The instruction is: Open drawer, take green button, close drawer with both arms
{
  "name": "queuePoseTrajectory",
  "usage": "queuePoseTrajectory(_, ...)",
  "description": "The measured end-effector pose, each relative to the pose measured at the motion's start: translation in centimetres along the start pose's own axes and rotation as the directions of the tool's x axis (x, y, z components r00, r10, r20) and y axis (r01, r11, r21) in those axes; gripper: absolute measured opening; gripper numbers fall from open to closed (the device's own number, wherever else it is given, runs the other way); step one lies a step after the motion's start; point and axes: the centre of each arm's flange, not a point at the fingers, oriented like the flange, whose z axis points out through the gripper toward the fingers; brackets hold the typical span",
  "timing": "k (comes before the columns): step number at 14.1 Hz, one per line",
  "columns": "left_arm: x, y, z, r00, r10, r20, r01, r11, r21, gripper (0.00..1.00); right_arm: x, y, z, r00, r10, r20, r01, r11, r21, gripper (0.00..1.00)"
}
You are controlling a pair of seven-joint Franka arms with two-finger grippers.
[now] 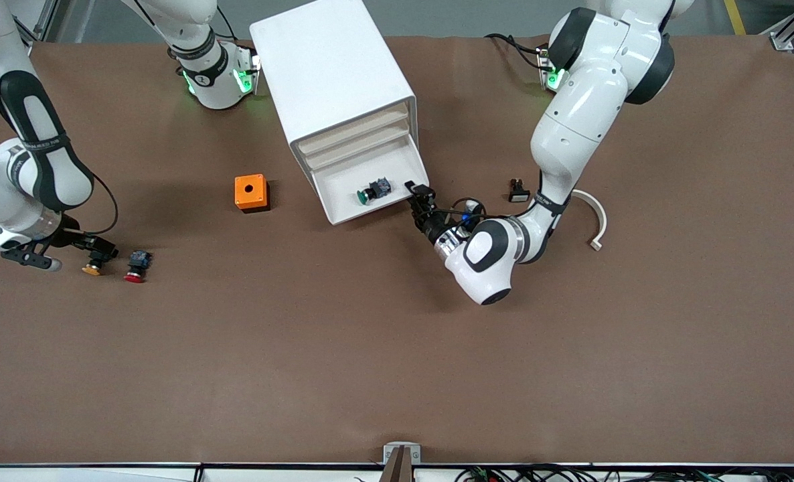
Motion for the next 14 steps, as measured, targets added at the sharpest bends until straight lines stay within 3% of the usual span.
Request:
queuePoseTrajectory(5, -0.7, -0.4, -0.2, 0.999, 0.008, 0.051, -0.009, 1.0, 0.018, 1.0, 0.2, -5.4, 0.1, 0.998, 0.057, 0.005, -0.057, 0.998, 0.003, 1.0)
queuePoseTrajectory(10, -2.1, -1.5, -1.4, 0.992, 0.106, 0.074, -0.106, 0.994, -0.004, 1.0, 0.1, -7.6, 0.3, 0.996, 0.09, 0.015, -0.09, 0.996, 0.003, 1.0)
queuePoseTrajectory(14, -3.4, -2.9, -4.5, 0.962, 0.256, 0.099, -0.251, 0.966, -0.063, 1.0, 0.0, -7.6, 0.3, 0.995, 0.094, 0.016, -0.094, 0.996, 0.003, 1.0)
